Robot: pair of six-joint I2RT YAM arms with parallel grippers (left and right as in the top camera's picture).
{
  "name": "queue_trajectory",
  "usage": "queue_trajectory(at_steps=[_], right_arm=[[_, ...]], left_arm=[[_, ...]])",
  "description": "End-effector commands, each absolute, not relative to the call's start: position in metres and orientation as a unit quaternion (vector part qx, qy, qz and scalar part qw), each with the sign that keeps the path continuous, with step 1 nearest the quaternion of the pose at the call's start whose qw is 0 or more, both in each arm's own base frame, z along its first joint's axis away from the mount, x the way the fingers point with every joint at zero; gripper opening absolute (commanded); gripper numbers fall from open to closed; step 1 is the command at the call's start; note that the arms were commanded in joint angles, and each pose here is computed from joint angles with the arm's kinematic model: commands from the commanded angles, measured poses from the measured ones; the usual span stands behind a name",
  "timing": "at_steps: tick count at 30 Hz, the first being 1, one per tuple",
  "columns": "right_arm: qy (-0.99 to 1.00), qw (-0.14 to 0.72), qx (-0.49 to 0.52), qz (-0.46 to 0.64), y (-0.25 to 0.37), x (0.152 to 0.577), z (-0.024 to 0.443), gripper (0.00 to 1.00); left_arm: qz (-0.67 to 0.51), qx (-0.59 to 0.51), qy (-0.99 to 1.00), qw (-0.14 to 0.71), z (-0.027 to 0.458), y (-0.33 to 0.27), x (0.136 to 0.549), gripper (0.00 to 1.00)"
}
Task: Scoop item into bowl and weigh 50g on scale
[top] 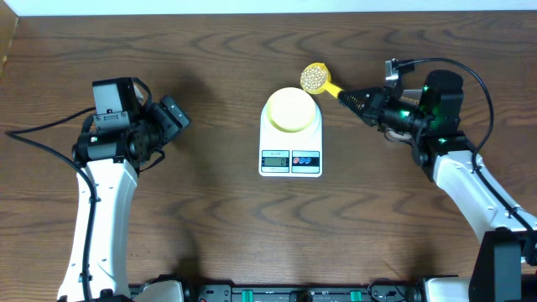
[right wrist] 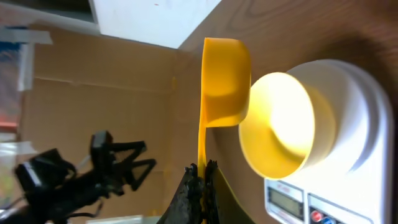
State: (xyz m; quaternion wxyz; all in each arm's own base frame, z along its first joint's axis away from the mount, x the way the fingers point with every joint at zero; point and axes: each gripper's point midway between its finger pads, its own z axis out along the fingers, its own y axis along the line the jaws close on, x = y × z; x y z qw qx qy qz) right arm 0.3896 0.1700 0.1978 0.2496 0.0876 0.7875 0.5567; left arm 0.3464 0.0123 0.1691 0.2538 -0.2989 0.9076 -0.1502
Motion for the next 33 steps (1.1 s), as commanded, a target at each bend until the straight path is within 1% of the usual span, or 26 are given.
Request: queue_trajectory(at_steps=[1, 3, 8, 19, 23, 29, 31, 33], right_arm=[[0.798, 0.286, 0.044, 0.528, 0.174, 0.392, 0.193, 0.01], [0.806, 0.289, 0.035, 0.516, 0.178, 0.390, 0.188, 0.01], [0.817, 0.286, 0.030, 0.499, 0.182, 0.387, 0.178, 0.01], [0.822, 0.304, 0.007, 0.482, 0.188, 0.388, 0.176, 0.01], [0.822, 0.304, 0.007, 0.482, 0.188, 0.388, 0.176, 0.01], [0.822, 0.303, 0.007, 0.482, 0.188, 0.387, 0.176, 0.01], [0.822, 0.304, 0.007, 0.482, 0.188, 0.388, 0.177, 0.01], [0.822, 0.304, 0.007, 0.482, 0.188, 0.388, 0.177, 0.01]], left_arm=[[-0.181, -0.262, 0.915, 0.247, 0.171, -0.001, 0.345, 0.95], [-0.187, -0.259, 0.916, 0.243, 0.170, -0.004, 0.344, 0.95], [-0.203, -0.201, 0.927, 0.244, 0.173, -0.018, 0.343, 0.95], [-0.212, -0.122, 0.942, 0.230, 0.171, -0.057, 0.335, 0.95], [-0.228, -0.044, 0.950, 0.208, 0.168, -0.083, 0.320, 0.95], [-0.223, 0.040, 0.959, 0.169, 0.158, -0.110, 0.293, 0.95], [-0.215, 0.069, 0.960, 0.164, 0.153, -0.117, 0.288, 0.95], [-0.183, 0.080, 0.966, 0.165, 0.146, -0.116, 0.286, 0.95]])
